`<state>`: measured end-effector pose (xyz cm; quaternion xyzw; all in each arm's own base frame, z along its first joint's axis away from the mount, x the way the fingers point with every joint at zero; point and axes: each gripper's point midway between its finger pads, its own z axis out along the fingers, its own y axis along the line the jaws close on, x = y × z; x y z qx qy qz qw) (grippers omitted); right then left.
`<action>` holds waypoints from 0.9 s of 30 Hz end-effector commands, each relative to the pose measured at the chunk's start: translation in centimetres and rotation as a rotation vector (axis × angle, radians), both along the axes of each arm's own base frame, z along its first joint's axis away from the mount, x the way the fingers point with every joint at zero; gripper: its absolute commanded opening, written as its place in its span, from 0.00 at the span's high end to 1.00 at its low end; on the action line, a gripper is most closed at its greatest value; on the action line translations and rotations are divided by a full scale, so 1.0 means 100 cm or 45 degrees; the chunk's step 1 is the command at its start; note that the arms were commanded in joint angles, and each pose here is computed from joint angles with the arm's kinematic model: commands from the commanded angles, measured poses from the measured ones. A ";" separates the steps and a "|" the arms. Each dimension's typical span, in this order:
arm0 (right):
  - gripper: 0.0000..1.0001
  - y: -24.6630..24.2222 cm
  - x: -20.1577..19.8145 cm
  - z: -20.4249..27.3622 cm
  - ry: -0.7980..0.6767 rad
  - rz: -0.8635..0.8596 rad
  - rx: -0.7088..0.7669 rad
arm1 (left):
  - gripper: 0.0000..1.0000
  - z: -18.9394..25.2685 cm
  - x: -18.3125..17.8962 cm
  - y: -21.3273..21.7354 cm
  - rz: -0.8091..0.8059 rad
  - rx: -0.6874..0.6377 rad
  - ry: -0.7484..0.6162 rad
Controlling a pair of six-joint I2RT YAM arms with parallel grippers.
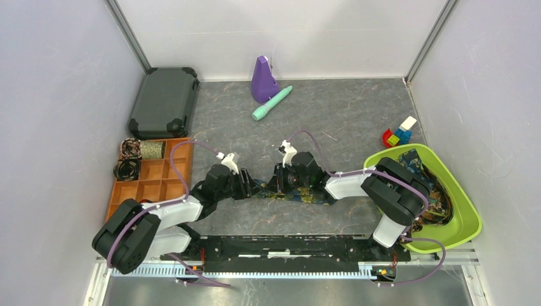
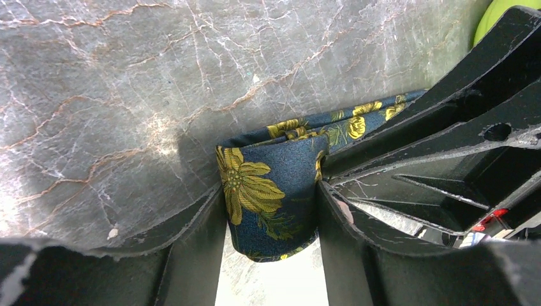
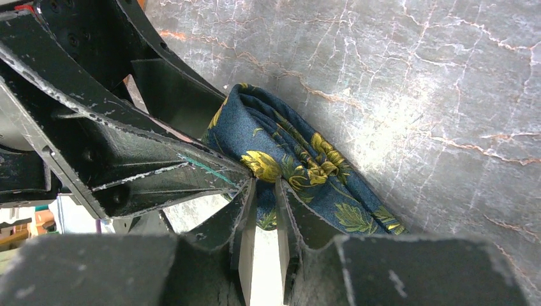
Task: Roll the ties
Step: Roll the tie at the center of the board.
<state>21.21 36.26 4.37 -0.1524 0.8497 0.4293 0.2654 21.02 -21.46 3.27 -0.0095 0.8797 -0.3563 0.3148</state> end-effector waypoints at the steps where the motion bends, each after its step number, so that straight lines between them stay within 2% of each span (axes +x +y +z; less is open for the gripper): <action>1: 0.77 -0.023 -0.019 -0.047 0.109 0.008 -0.181 | 0.43 0.002 -0.005 -0.010 -0.030 -0.080 0.026; 7: 0.77 -0.023 -0.020 -0.048 0.119 0.010 -0.179 | 0.55 0.004 -0.004 -0.009 -0.022 -0.071 0.027; 10: 0.75 -0.020 -0.017 -0.042 0.108 0.010 -0.163 | 0.59 0.001 -0.002 -0.002 0.011 -0.011 0.039; 19: 0.63 -0.004 -0.002 0.003 0.019 0.011 -0.092 | 0.63 0.000 0.001 0.021 0.100 0.167 0.025; 27: 0.62 -0.001 -0.003 0.009 0.013 0.014 -0.086 | 0.65 0.002 0.003 0.032 0.153 0.299 0.005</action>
